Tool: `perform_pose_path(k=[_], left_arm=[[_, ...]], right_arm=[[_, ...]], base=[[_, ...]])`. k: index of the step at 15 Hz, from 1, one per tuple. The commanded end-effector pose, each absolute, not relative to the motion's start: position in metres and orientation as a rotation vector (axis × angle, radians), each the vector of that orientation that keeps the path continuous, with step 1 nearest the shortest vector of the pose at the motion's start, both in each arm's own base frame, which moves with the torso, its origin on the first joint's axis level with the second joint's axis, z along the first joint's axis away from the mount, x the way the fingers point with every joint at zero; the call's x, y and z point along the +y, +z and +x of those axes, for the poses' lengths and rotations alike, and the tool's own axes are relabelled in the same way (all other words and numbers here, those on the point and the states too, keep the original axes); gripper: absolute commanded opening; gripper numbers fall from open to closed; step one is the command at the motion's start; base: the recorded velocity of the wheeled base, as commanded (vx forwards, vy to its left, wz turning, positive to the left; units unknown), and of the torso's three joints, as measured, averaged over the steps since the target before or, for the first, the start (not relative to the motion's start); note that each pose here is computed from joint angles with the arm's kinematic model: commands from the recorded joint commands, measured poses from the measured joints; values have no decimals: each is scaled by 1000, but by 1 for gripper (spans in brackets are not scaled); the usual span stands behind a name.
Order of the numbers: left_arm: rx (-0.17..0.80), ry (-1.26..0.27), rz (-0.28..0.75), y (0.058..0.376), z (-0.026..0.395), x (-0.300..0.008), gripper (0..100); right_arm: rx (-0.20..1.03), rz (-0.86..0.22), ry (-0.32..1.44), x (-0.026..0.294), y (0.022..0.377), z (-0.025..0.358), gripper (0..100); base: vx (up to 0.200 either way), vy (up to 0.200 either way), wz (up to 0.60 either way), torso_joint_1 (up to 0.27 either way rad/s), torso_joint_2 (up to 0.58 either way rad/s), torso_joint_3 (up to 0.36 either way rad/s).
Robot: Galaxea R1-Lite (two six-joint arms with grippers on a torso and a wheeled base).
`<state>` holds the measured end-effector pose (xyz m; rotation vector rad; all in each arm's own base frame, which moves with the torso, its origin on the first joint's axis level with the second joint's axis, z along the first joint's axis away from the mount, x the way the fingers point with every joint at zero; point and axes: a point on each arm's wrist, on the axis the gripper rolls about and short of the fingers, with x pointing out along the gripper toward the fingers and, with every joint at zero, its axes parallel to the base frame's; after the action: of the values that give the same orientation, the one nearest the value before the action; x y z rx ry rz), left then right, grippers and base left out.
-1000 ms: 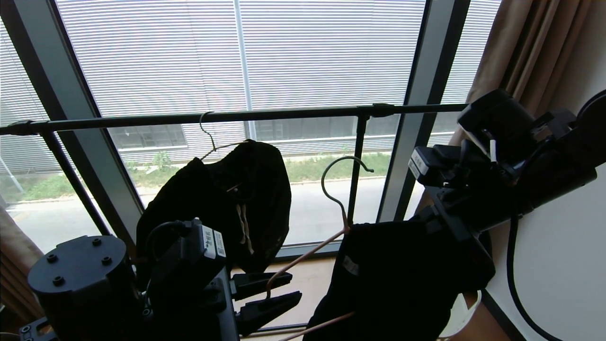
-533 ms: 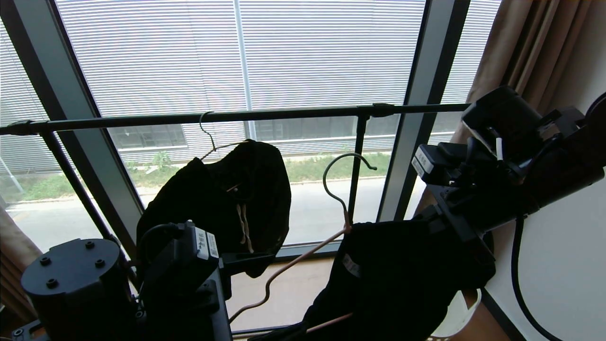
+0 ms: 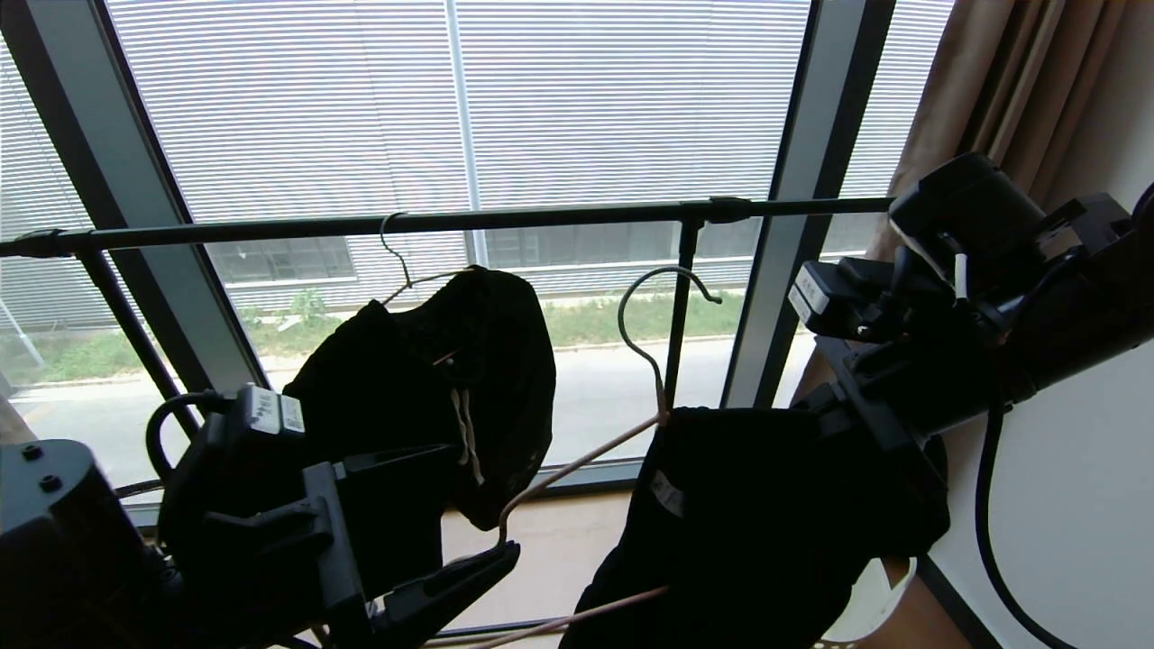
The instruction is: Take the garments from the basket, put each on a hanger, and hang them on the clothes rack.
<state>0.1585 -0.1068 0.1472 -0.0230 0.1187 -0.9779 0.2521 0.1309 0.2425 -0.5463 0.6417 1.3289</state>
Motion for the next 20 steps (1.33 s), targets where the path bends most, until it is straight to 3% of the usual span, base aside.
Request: perform_pose_path(k=[1, 5, 6, 7, 14, 20], left_arm=[[91, -947, -76, 154, 143, -91, 100], [327, -905, -214, 122, 136, -86, 100], [336, -903, -222, 121, 137, -86, 100], [406, -885, -260, 114, 149, -92, 100], [427, -873, -305, 113, 202, -144, 100], [405, -925, -298, 118, 207, -164, 100]], right_arm=[[652, -520, 1312, 132, 245, 253, 0], [674, -301, 1098, 128, 273, 248, 0], [674, -290, 1080, 128, 274, 248, 0], [651, -245, 1013, 128, 284, 239, 0], [612, -263, 1058, 130, 291, 214, 0], [618, -269, 1077, 133, 289, 209, 0]], base=[[0, 0, 0, 0, 0, 0], [0, 0, 0, 0, 0, 0], [0, 0, 0, 0, 0, 0], [0, 0, 0, 0, 0, 0], [0, 0, 0, 0, 0, 0], [0, 0, 0, 0, 0, 0]])
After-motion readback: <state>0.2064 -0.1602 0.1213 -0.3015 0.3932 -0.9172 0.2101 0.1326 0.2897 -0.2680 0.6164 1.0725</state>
